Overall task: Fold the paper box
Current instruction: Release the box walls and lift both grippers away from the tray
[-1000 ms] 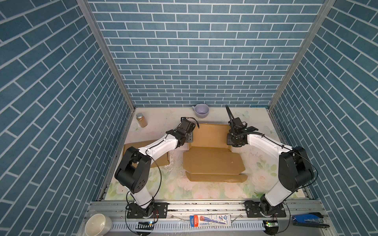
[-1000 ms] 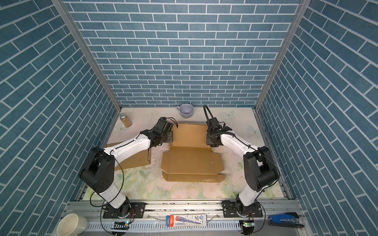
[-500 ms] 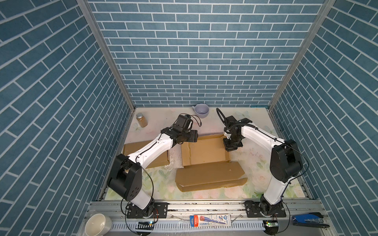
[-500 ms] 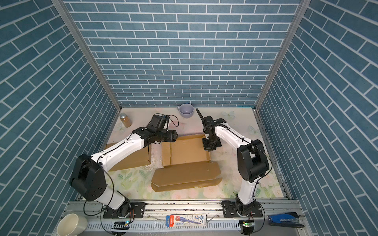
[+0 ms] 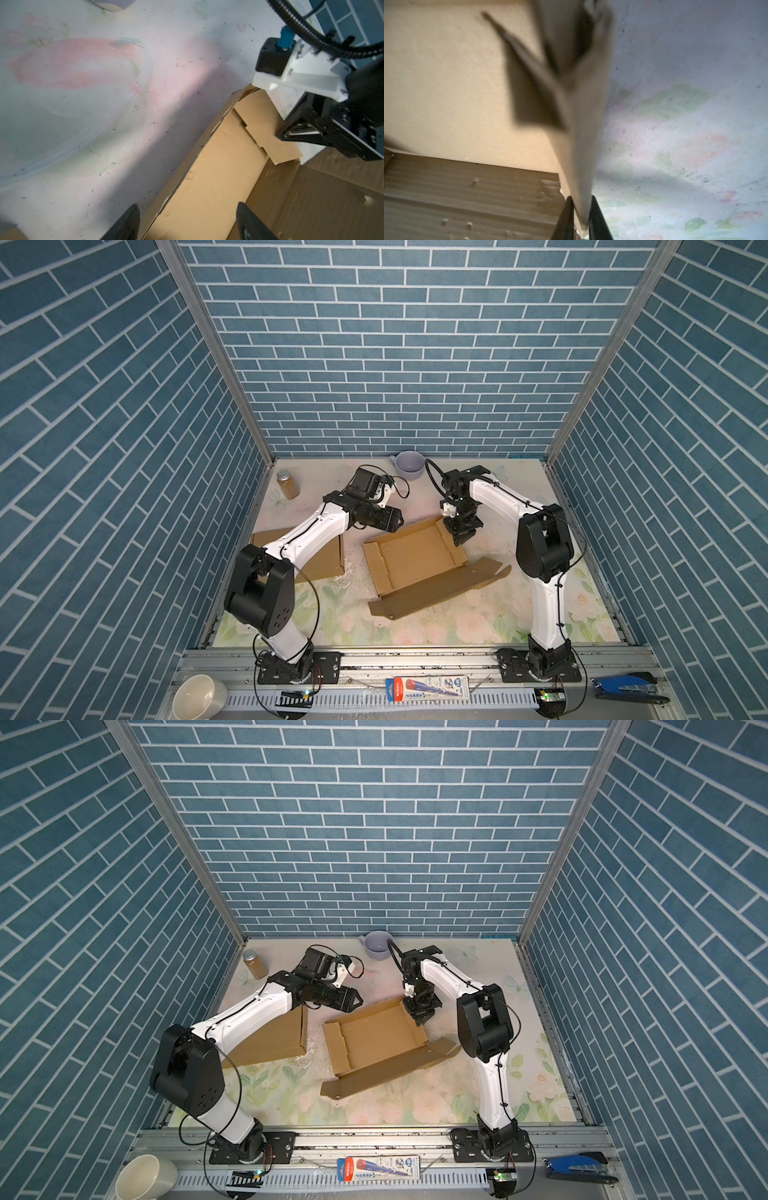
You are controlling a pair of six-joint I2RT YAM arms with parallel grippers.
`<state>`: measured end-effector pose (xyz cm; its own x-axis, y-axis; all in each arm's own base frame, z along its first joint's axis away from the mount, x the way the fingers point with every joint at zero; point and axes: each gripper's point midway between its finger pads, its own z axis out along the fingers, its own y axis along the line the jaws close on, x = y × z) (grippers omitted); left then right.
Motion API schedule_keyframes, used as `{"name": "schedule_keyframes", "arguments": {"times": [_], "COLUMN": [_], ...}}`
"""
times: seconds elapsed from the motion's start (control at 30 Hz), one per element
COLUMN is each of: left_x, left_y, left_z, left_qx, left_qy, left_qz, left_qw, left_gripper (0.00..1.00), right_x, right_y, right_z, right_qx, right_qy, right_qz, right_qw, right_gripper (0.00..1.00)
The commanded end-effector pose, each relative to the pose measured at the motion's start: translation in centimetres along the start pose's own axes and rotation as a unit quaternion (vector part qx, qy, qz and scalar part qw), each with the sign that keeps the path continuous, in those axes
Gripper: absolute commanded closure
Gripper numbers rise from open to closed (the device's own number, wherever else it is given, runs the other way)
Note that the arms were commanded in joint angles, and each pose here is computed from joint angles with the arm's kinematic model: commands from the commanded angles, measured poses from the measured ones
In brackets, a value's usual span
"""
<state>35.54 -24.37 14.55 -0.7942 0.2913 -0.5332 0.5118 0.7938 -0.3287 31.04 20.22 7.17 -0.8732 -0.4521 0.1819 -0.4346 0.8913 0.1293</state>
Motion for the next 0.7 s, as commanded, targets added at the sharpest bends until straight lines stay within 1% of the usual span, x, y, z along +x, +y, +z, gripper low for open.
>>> {"name": "schedule_keyframes", "arguments": {"times": [0.0, 0.07, 0.13, 0.2, 0.43, 0.6, 0.67], "left_x": [0.6, 1.0, 1.1, 1.0, 0.9, 1.0, 1.1], "left_y": [-0.7, -0.1, 0.3, 0.4, 1.3, 1.3, 1.4], "left_z": [0.7, 1.3, 1.7, 2.0, 4.0, 5.7, 6.1], "left_qx": [0.029, 0.018, 0.01, 0.011, 0.006, 0.024, 0.027], "left_qy": [0.021, 0.036, 0.042, 0.046, 0.077, 0.101, 0.108], "left_qz": [0.036, 0.045, 0.054, 0.061, 0.083, 0.08, 0.078], "left_qw": [0.999, 0.998, 0.998, 0.997, 0.994, 0.991, 0.991], "left_gripper": [0.24, 0.24, 0.23, 0.23, 0.23, 0.23, 0.23], "right_x": [0.1, -0.4, -0.9, -1.4, -2.1, -1.9, -1.7], "right_y": [-0.1, -0.1, 0.4, 0.7, 0.0, -0.4, -0.9], "right_z": [-0.4, -0.7, -1.4, -2.4, -6.4, -11.2, -12.7], "right_qx": [0.004, 0.005, -0.005, -0.02, -0.053, -0.097, -0.101], "right_qy": [0.018, 0.006, -0.015, -0.034, -0.095, -0.169, -0.196], "right_qz": [-0.013, -0.011, -0.013, -0.013, 0.009, 0.03, 0.042], "right_qw": [1.0, 1.0, 1.0, 0.999, 0.994, 0.98, 0.975], "right_gripper": [0.72, 0.59, 0.51, 0.47, 0.38, 0.35, 0.34]}}
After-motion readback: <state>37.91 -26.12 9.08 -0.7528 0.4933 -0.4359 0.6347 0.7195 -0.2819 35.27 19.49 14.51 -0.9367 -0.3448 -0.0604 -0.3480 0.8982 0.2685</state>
